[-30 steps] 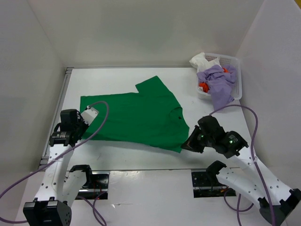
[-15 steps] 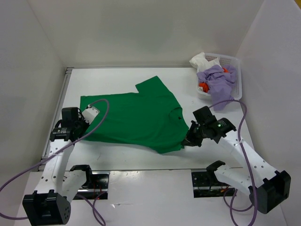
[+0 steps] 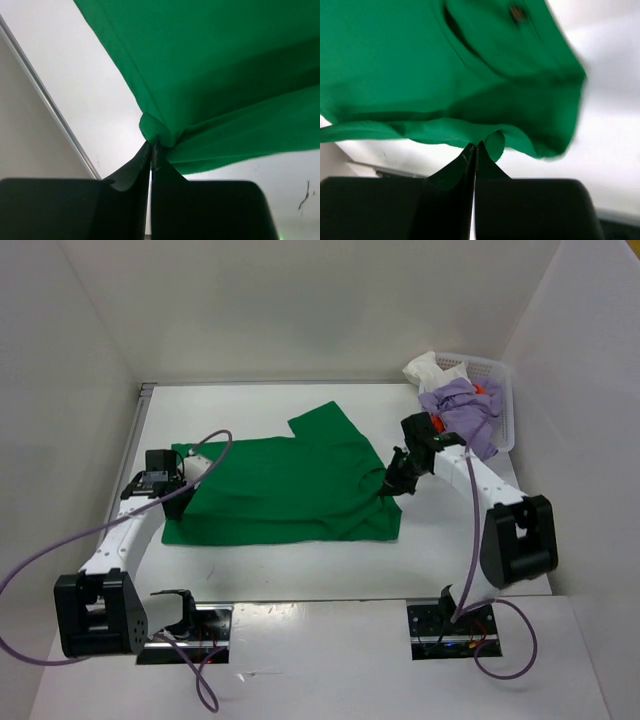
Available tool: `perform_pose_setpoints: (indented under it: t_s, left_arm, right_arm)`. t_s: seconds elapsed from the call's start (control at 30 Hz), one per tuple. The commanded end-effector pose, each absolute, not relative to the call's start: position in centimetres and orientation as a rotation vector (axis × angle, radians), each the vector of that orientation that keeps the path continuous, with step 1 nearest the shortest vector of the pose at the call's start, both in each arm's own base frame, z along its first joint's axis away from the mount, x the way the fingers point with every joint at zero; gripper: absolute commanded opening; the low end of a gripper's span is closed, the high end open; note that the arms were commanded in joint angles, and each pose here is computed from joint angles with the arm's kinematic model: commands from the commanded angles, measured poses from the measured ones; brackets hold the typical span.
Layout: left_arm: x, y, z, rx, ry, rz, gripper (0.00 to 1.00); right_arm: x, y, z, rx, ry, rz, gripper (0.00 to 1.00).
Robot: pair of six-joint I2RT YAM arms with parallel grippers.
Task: Fold and stack the t-shirts
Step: Fold the flattened tshirt in 1/3 of the way
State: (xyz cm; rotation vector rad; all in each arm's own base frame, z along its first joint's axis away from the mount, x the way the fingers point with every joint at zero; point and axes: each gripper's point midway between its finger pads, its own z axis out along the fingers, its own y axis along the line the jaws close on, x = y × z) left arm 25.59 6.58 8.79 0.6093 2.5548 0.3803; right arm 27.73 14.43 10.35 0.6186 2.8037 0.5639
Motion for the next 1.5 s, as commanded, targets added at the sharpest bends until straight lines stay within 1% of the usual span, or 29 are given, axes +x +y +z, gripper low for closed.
perform_pose_setpoints:
  t_s: [0.0, 0.03, 0.17, 0.37, 0.4, 0.47, 0.77, 0.8, 0.83, 0.87, 0.93, 0.97, 1.0, 1.03, 1.07, 1.13, 1.17, 1.2, 1.23, 1.27, 1.3, 1.33, 1.37, 1.47]
  left_arm:
    - [29.2, 7.2, 11.0, 0.425, 2.472, 0.412, 0.0]
    - [29.2, 7.2, 10.1, 0.408, 2.506, 0.397, 0.0]
    - [30.0, 7.9, 9.5, 0.352, 2.529, 0.434, 0.0]
    - [30.8, 9.1, 9.6, 0.287, 2.536, 0.498, 0.0]
    - [30.8, 9.3, 9.1, 0.267, 2.551, 0.51, 0.0]
    - [30.7, 9.5, 8.7, 0.248, 2.566, 0.525, 0.0]
    - [30.9, 9.5, 6.6, 0.24, 2.622, 0.511, 0.0]
    - [31.2, 9.5, 7.0, 0.237, 2.611, 0.512, 0.0]
    - [31.5, 9.5, 7.0, 0.238, 2.613, 0.512, 0.02]
    - [31.3, 9.7, 6.6, 0.223, 2.628, 0.524, 0.09]
    - [32.1, 10.0, 7.1, 0.212, 2.611, 0.546, 0.21]
    - [31.8, 10.7, 6.8, 0.183, 2.625, 0.575, 0.52]
    - [32.2, 10.9, 7.4, 0.173, 2.611, 0.594, 0.52]
    - [32.2, 11.6, 7.4, 0.15, 2.615, 0.619, 0.59]
    - [32.7, 12.3, 8.3, 0.123, 2.595, 0.643, 0.61]
    - [32.0, 13.7, 9.4, 0.065, 2.601, 0.659, 0.64]
    - [31.9, 14.0, 10.0, 0.047, 2.595, 0.65, 0.65]
    - [31.3, 14.1, 10.5, 0.058, 2.61, 0.639, 0.65]
    - [30.9, 13.9, 11.6, 0.068, 2.585, 0.616, 0.67]
    - [30.0, 13.9, 11.9, 0.061, 2.602, 0.602, 0.68]
    - [29.1, 13.5, 11.5, 0.1, 2.625, 0.586, 0.7]
    - [28.5, 13.1, 11.8, 0.105, 2.621, 0.569, 0.7]
    - [28.1, 12.4, 11.4, 0.146, 2.636, 0.519, 0.7]
    - [26.7, 11.0, 9.5, 0.212, 2.705, 0.415, 0.7]
  right_arm:
    - [32.5, 15.1, 10.8, 0.445, 2.721, 0.572, 0.0]
    - [33.1, 15.1, 10.6, 0.441, 2.72, 0.581, 0.0]
    - [35.0, 15.6, 9.4, 0.39, 2.737, 0.578, 0.0]
    - [37.5, 15.4, 9.6, 0.394, 2.701, 0.581, 0.0]
    - [37.8, 15.3, 8.9, 0.401, 2.714, 0.564, 0.0]
    - [38.5, 15.0, 9.3, 0.396, 2.696, 0.564, 0.0]
    - [40.1, 14.8, 7.4, 0.39, 2.728, 0.543, 0.0]
    - [40.4, 15.1, 7.6, 0.372, 2.725, 0.559, 0.03]
    - [40.5, 14.7, 7.2, 0.387, 2.732, 0.553, 0.13]
    - [40.9, 14.8, 7.2, 0.386, 2.729, 0.554, 0.33]
    - [41.6, 14.5, 8.0, 0.382, 2.693, 0.536, 0.46]
    - [42.3, 14.3, 8.9, 0.364, 2.655, 0.519, 0.49]
    - [42.7, 14.4, 10.0, 0.356, 2.628, 0.527, 0.49]
    - [42.8, 13.6, 10.5, 0.37, 2.609, 0.472, 0.5]
    - [42.1, 13.0, 11.7, 0.378, 2.595, 0.438, 0.5]
    - [40.7, 11.1, 11.9, 0.433, 2.598, 0.317, 0.5]
    - [38.2, 10.4, 11.5, 0.459, 2.633, 0.283, 0.5]
    - [37.0, 10.2, 11.4, 0.475, 2.641, 0.282, 0.5]
    - [34.2, 9.7, 10.6, 0.514, 2.67, 0.274, 0.51]
    - [32.9, 9.5, 10.2, 0.538, 2.679, 0.273, 0.59]
    - [31.6, 9.5, 9.7, 0.559, 2.694, 0.286, 0.63]
    - [29.4, 9.1, 8.1, 0.591, 2.738, 0.266, 0.65]
    - [28.5, 9.3, 7.9, 0.624, 2.746, 0.292, 0.67]
    - [27.0, 9.8, 7.3, 0.652, 2.748, 0.33, 0.7]
